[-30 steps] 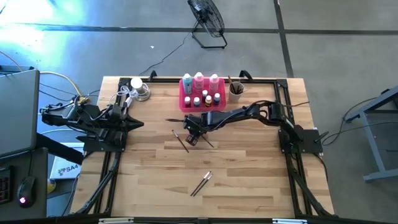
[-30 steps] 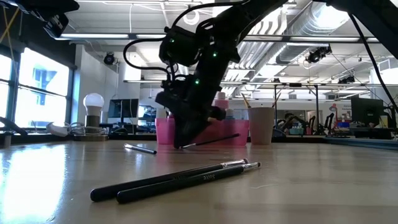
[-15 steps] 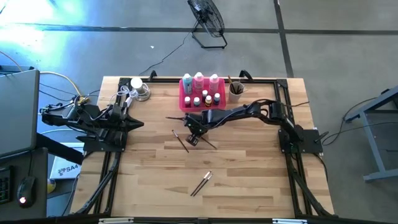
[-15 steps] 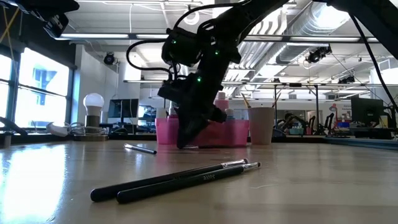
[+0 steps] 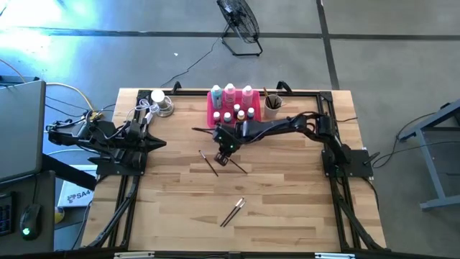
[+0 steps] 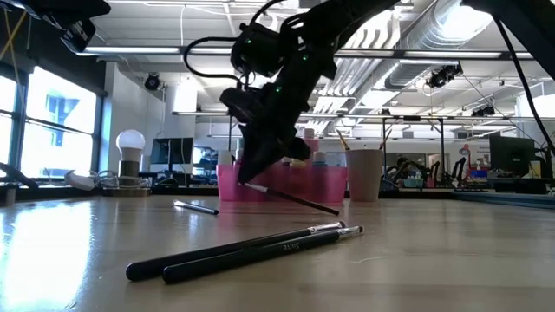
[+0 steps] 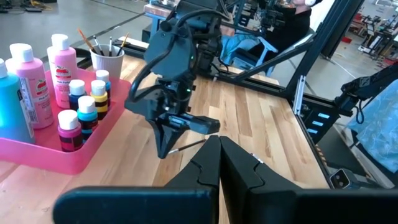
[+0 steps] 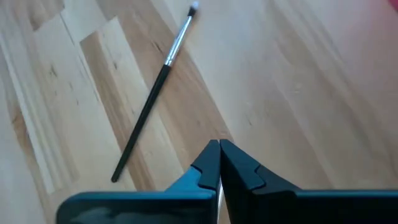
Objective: Pick & Place Paint Supplies
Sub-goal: Put the silver paintbrush into the white cup
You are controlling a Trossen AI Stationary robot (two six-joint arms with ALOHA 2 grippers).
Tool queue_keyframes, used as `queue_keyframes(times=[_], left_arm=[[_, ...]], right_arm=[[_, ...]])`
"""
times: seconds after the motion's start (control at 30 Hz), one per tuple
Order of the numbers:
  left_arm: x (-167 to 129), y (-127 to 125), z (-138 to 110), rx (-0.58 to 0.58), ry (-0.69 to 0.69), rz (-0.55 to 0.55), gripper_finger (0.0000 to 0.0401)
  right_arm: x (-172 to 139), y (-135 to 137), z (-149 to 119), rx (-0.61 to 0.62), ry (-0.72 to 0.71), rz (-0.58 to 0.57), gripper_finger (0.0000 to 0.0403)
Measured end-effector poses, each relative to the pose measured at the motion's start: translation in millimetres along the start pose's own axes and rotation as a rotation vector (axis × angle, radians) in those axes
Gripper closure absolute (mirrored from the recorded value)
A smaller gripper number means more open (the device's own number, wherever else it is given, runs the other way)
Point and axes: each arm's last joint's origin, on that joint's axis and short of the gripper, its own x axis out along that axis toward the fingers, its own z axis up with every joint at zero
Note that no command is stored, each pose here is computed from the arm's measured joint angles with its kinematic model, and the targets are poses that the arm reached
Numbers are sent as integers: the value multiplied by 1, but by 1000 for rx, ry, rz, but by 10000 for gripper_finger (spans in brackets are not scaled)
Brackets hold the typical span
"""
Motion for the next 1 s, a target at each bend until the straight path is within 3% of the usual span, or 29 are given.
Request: queue_keyframes(times=[0.47, 1.0], left_arm=[[0, 0, 0, 0, 0, 0, 401], [0, 0, 0, 0, 0, 0, 401]], right_arm=[[-1, 2, 0, -3, 18, 54, 401], [-2, -7, -5, -5, 17, -155, 401]])
